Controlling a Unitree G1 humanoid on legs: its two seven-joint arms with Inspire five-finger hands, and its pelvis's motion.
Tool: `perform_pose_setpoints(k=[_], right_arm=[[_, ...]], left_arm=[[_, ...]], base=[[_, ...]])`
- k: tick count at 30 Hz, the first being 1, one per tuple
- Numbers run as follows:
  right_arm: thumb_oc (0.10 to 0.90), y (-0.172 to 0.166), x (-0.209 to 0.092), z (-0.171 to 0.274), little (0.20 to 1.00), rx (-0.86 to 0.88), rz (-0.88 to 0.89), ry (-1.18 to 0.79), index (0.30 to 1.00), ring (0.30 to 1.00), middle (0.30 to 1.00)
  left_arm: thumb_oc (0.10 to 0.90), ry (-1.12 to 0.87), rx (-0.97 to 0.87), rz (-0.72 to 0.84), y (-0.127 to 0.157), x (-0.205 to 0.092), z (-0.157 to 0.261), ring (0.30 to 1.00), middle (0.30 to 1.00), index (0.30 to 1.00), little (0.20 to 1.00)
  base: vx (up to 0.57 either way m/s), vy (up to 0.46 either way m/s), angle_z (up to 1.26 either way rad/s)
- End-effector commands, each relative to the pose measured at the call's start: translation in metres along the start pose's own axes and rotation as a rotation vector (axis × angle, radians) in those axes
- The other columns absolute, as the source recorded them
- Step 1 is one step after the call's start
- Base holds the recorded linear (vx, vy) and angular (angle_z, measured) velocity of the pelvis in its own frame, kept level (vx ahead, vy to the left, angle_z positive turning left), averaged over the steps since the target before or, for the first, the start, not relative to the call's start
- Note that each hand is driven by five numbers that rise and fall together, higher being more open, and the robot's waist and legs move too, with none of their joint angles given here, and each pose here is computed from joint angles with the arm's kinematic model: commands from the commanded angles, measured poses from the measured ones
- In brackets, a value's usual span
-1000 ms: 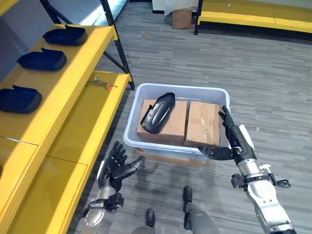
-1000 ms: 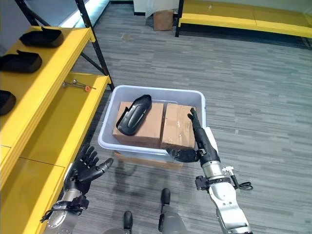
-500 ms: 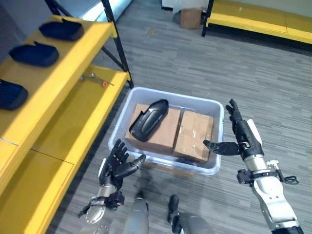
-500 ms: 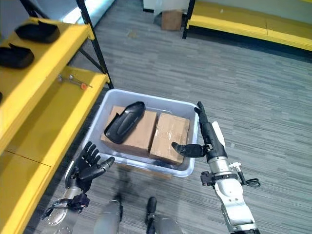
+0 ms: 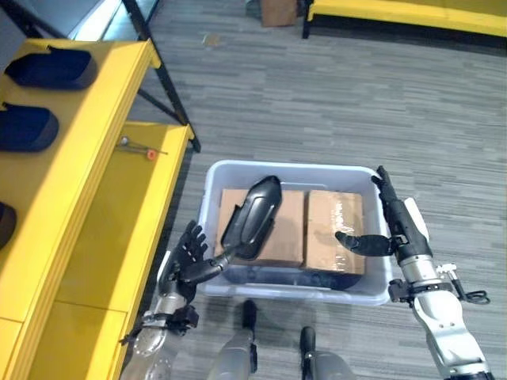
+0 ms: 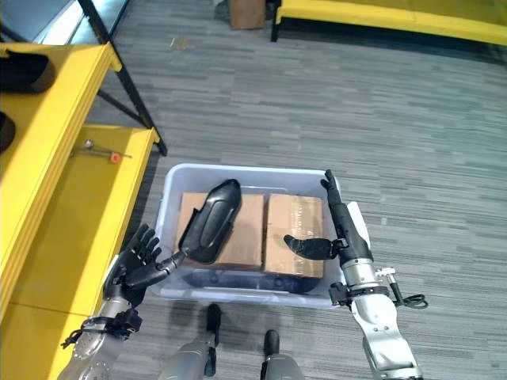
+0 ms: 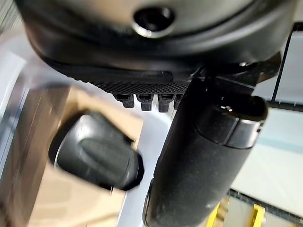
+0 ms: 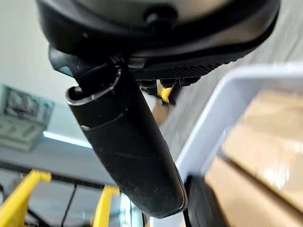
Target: Move parts from the plastic box to the shelf.
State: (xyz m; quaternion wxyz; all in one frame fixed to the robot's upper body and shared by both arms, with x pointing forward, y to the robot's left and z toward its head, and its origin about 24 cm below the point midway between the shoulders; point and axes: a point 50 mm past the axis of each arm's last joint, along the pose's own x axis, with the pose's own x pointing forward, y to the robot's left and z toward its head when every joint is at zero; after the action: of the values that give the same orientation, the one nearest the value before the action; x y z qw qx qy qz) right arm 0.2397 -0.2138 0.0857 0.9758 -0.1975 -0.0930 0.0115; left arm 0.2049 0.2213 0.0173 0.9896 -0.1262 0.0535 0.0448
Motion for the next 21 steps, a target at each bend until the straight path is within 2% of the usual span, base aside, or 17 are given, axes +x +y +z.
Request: perform_pose_setpoints(k=[1, 4, 8, 10, 13, 14, 15, 21], right_arm=[[0.900, -0.015, 0.023, 0.035, 1.000, 0.048, -0.120, -0.200, 1.000, 1.000, 1.000], [0.900, -0.009, 0.032, 0.030, 1.000, 0.129, -0.165, -0.170, 1.000, 1.000, 1.000], [0.900, -0.007, 0.041, 0.036, 1.000, 0.034, -0.151, -0.189, 1.000, 1.000, 1.000], [0.900, -0.007, 0.046, 0.039, 1.000, -0.056, -0.136, -0.205, 1.000, 1.000, 1.000], [0.900, -0.014, 0.058, 0.052, 1.000, -0.335, -0.108, -0.265, 1.000, 1.000, 1.000], [0.900, -0.014, 0.059, 0.052, 1.000, -0.335, -0.108, -0.266, 1.000, 1.000, 1.000], [0.900, -0.014, 0.068, 0.063, 1.000, -0.431, -0.071, -0.313, 1.000, 1.000, 1.000], [0.900, -0.016, 0.085, 0.094, 1.000, -0.625, -0.028, -0.446, 1.000, 1.000, 1.000]], left_arm=[[0.900, -0.192, 0.014, -0.018, 0.000, -0.006, 0.038, 1.000, 1.000, 1.000, 1.000], [0.900, -0.212, -0.007, 0.006, -0.002, -0.003, 0.042, 1.000, 1.000, 1.000, 1.000], [0.900, -0.234, 0.000, 0.012, -0.002, -0.002, 0.047, 1.000, 1.000, 1.000, 1.000], [0.900, -0.237, -0.001, 0.006, -0.004, -0.002, 0.048, 1.000, 1.000, 1.000, 1.000], [0.900, -0.265, 0.004, -0.029, -0.009, -0.003, 0.054, 1.000, 1.000, 1.000, 1.000], [0.900, -0.266, 0.004, -0.029, -0.009, -0.003, 0.054, 1.000, 1.000, 1.000, 1.000], [0.900, -0.281, -0.002, -0.061, -0.013, -0.003, 0.059, 1.000, 1.000, 1.000, 1.000], [0.900, -0.294, 0.002, -0.101, -0.018, 0.000, 0.063, 1.000, 1.000, 1.000, 1.000]], base=[[-0.04, 0.036, 0.10], [-0.02, 0.015, 0.01], [-0.01, 0.006, 0.04], [0.00, 0.000, 0.00], [-0.02, -0.020, 0.15], [-0.05, -0.038, 0.14], [-0.03, -0.025, 0.08], [-0.02, -0.028, 0.07]])
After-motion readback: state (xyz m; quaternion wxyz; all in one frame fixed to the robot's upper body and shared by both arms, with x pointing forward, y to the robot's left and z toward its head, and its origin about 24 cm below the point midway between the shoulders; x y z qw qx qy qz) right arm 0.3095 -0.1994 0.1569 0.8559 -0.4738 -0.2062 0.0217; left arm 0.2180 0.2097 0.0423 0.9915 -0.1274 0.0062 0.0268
